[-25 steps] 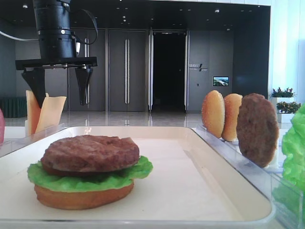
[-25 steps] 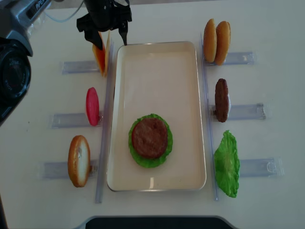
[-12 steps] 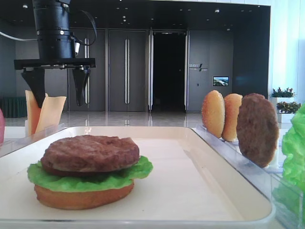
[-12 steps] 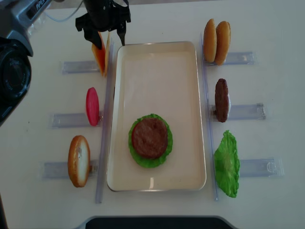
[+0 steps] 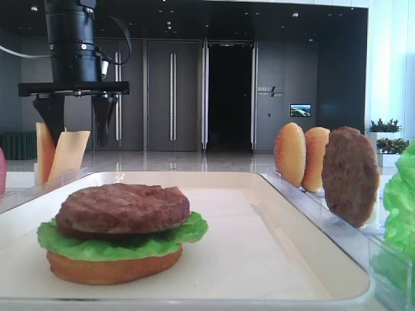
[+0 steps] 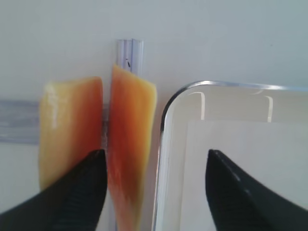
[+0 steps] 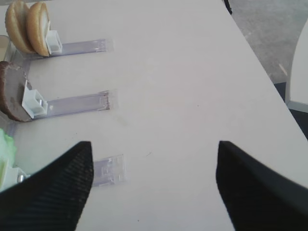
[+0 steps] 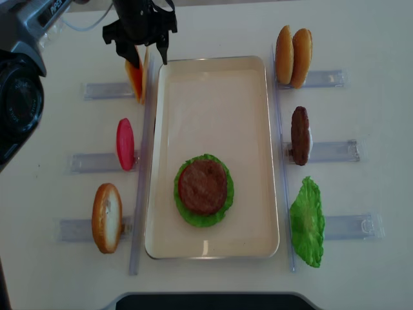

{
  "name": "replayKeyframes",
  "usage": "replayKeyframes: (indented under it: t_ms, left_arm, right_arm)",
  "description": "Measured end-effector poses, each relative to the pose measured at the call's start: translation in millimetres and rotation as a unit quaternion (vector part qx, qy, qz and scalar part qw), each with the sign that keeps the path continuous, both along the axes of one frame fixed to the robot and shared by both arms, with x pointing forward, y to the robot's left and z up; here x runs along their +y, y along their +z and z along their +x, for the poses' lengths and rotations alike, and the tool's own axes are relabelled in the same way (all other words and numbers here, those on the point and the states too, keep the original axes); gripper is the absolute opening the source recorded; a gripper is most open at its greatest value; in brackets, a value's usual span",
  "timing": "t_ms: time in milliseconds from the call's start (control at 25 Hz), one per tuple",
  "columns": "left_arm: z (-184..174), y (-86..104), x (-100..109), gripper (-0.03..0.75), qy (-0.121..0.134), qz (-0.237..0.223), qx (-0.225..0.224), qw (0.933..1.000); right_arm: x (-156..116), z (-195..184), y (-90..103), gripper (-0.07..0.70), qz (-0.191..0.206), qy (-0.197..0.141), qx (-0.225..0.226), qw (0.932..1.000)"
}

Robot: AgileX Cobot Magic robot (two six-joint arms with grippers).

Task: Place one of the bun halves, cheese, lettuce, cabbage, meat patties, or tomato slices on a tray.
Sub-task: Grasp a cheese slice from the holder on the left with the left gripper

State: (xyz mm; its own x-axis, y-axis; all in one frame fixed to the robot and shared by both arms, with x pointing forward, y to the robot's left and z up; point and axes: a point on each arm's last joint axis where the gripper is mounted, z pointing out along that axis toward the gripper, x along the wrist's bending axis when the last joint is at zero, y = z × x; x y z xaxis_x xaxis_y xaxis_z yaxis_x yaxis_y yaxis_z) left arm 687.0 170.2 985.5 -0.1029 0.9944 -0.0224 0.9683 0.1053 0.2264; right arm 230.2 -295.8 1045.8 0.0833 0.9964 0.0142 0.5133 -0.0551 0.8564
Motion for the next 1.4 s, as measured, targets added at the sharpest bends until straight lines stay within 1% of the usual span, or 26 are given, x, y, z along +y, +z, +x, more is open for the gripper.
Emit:
replayKeyframes:
  t_ms: [280, 480, 760, 880, 920, 1160, 1240, 1400]
  left_arm:
    - [-3.5, -0.7, 1.2, 0.319, 0.002, 0.007, 0.020, 0.9998]
    - [-5.0, -0.9, 4.6, 0.204, 0.000, 0.026, 0.028, 0.9993]
    - [-4.6, -0.7, 6.0, 0.147, -0.002, 0.034, 0.026, 0.9991]
    - [-4.6, -0.7, 6.0, 0.054, -0.002, 0.034, 0.026, 0.9991]
    - [-4.6, -0.7, 6.0, 0.035, -0.002, 0.034, 0.026, 0.9991]
    - [-5.1, 1.8, 6.5, 0.024, -0.002, 0.035, 0.024, 0.9991]
    - [-6.3, 8.5, 7.1, 0.024, -0.002, 0.035, 0.016, 0.9993]
    - [-9.8, 33.7, 8.2, 0.024, -0.004, 0.027, -0.011, 0.9996]
  right_arm:
    - [0.0, 0.0, 0.0, 0.535, 0.000, 0.000, 0.000, 1.0000]
    - [0.0, 0.0, 0.0, 0.535, 0.000, 0.000, 0.000, 1.0000]
    - [0.0, 0.0, 0.0, 0.535, 0.000, 0.000, 0.000, 1.0000]
    - [0.0, 0.0, 0.0, 0.535, 0.000, 0.000, 0.000, 1.0000]
    - [0.0, 0.0, 0.0, 0.535, 0.000, 0.000, 0.000, 1.0000]
    - [0.0, 0.0, 0.0, 0.535, 0.000, 0.000, 0.000, 1.0000]
    - [0.0, 0.0, 0.0, 0.535, 0.000, 0.000, 0.000, 1.0000]
    - [0.0, 0.0, 0.0, 0.535, 0.000, 0.000, 0.000, 1.0000]
